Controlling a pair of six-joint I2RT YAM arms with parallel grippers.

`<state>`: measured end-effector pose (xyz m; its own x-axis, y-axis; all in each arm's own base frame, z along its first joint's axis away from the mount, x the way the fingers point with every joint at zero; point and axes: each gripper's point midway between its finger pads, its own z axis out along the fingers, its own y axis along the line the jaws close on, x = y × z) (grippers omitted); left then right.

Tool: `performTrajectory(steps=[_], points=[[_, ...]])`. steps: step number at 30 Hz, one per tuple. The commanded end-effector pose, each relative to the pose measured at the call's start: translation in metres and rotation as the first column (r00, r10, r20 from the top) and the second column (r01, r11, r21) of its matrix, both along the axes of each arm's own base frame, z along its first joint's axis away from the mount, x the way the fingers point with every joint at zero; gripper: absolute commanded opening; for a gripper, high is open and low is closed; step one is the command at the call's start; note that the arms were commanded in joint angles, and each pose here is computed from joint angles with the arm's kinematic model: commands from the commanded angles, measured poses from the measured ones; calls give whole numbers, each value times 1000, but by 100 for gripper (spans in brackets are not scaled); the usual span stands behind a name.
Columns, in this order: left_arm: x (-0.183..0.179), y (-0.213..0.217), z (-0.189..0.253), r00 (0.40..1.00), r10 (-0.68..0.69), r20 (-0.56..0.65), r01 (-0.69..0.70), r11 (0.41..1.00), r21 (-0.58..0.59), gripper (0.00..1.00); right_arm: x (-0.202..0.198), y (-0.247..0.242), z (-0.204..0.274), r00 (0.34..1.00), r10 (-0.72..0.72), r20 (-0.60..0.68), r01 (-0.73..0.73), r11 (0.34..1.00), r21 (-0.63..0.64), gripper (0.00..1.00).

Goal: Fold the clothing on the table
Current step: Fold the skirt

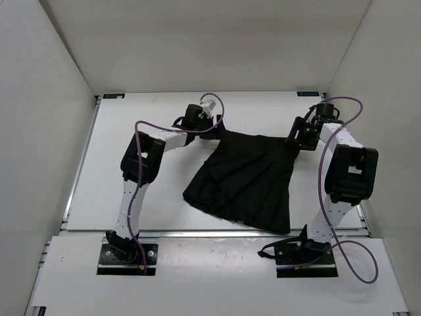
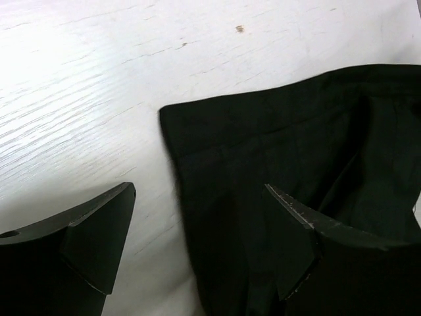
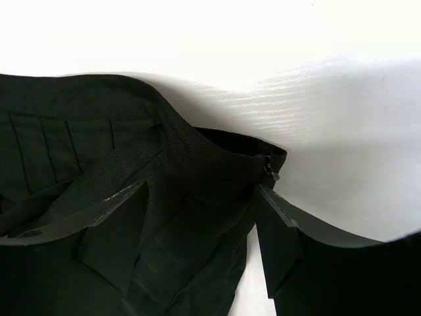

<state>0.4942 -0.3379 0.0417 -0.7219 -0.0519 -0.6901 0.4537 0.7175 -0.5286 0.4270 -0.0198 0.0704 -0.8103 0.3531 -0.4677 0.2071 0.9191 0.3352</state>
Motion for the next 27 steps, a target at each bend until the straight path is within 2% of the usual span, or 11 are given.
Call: performTrajectory(steps=[1, 6, 11, 13, 15, 16, 18, 19, 20, 23, 27], points=[[-14, -28, 4, 998, -67, -14, 67, 997, -29, 88, 12, -1, 15, 999, -9, 47, 10, 1000, -21, 62], [-18, -44, 4, 997, -79, -18, 78, 996, -44, 85, 12, -6, 18, 998, -18, 53, 20, 999, -25, 62], [-21, -52, -5, 998, -64, -29, 63, 998, -19, 74, 10, -10, 17, 999, -15, 42, 16, 999, -31, 61], [-24, -56, -3, 998, -63, -31, 63, 998, -11, 66, 11, -10, 15, 999, -14, 48, 16, 999, -37, 61], [-20, -54, -2, 998, -52, -19, 52, 999, -2, 54, 13, -8, 14, 998, -14, 54, 16, 999, -35, 58], [-18, -53, -2, 999, -42, -21, 42, 999, -2, 43, 14, -8, 11, 998, -13, 53, 15, 999, -29, 56], [-15, -53, -3, 1000, -25, -11, 25, 999, 19, 26, 16, -9, 6, 999, -13, 45, 14, 1000, -27, 49], [-12, -52, 0, 1000, -15, -6, 15, 1000, 20, 22, 20, -8, 9, 999, -8, 50, 10, 1000, -24, 48], [-9, -48, 2, 1000, -2, -1, 2, 1000, 25, 12, 19, -8, 7, 999, -12, 40, 13, 1000, -27, 47], [-5, -46, 6, 1000, 18, 5, -19, 999, 33, 0, 17, -13, -4, 1000, -19, -18, 18, 998, -64, 48], [2, -31, 10, 998, 58, 18, -59, 995, 81, 0, 4, -24, -7, 998, -40, -41, 37, 997, -75, 51]])
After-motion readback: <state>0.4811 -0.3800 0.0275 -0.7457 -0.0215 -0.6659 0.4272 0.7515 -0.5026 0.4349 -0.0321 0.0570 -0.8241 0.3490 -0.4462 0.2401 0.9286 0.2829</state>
